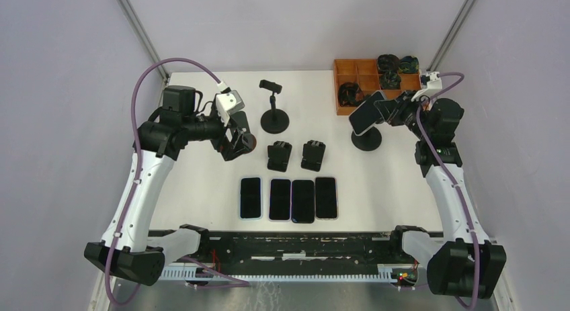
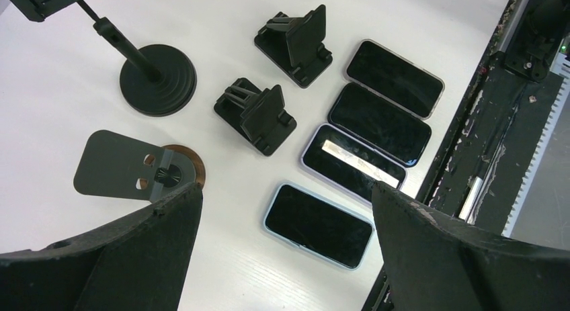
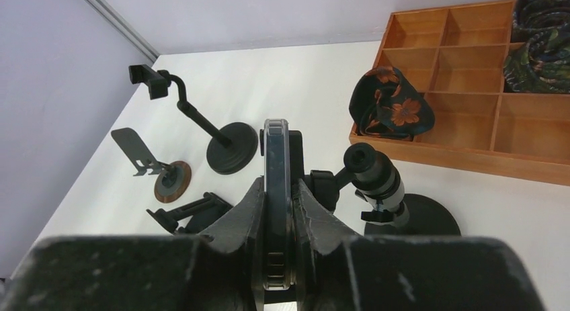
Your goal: Remove the phone from the phone stand
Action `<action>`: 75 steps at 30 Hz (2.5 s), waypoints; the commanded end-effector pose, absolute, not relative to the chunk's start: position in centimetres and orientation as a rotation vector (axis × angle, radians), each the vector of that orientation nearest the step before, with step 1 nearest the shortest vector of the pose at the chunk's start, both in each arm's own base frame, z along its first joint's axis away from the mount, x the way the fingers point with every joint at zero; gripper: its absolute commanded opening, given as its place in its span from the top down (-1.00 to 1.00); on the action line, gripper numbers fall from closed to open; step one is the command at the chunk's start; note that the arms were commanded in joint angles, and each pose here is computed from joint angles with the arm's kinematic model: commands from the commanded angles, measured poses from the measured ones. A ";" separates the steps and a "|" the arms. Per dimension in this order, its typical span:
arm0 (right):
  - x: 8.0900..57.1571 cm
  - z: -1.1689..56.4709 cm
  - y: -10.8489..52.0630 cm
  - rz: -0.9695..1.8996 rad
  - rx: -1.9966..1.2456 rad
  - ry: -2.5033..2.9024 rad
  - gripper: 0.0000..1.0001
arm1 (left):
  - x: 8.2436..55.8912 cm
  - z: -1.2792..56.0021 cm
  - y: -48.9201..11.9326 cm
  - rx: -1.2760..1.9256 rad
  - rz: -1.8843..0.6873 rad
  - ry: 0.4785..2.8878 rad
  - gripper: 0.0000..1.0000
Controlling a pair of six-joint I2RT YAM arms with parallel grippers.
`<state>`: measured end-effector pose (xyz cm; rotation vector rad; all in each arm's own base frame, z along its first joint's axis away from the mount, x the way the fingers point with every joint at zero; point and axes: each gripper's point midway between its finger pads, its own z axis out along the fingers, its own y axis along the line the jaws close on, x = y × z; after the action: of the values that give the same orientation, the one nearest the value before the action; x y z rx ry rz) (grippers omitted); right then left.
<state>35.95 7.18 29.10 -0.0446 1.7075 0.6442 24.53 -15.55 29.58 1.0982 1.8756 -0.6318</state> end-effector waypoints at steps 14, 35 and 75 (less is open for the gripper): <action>33.3 48.4 10.8 0.977 -0.125 1.333 1.00 | 23.4 32.0 -17.8 1.136 -0.814 1.754 -1.00; 23.7 55.3 25.2 1.610 -0.431 1.174 1.00 | 23.9 36.2 -20.9 1.091 -1.000 1.458 -1.00; 17.4 48.2 36.8 1.850 -0.770 1.246 0.39 | 15.6 34.0 -20.8 1.413 -1.194 1.297 0.96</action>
<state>18.20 38.18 45.65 -0.6898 1.4101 1.9328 17.42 -20.89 31.81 1.3387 1.4535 -1.2313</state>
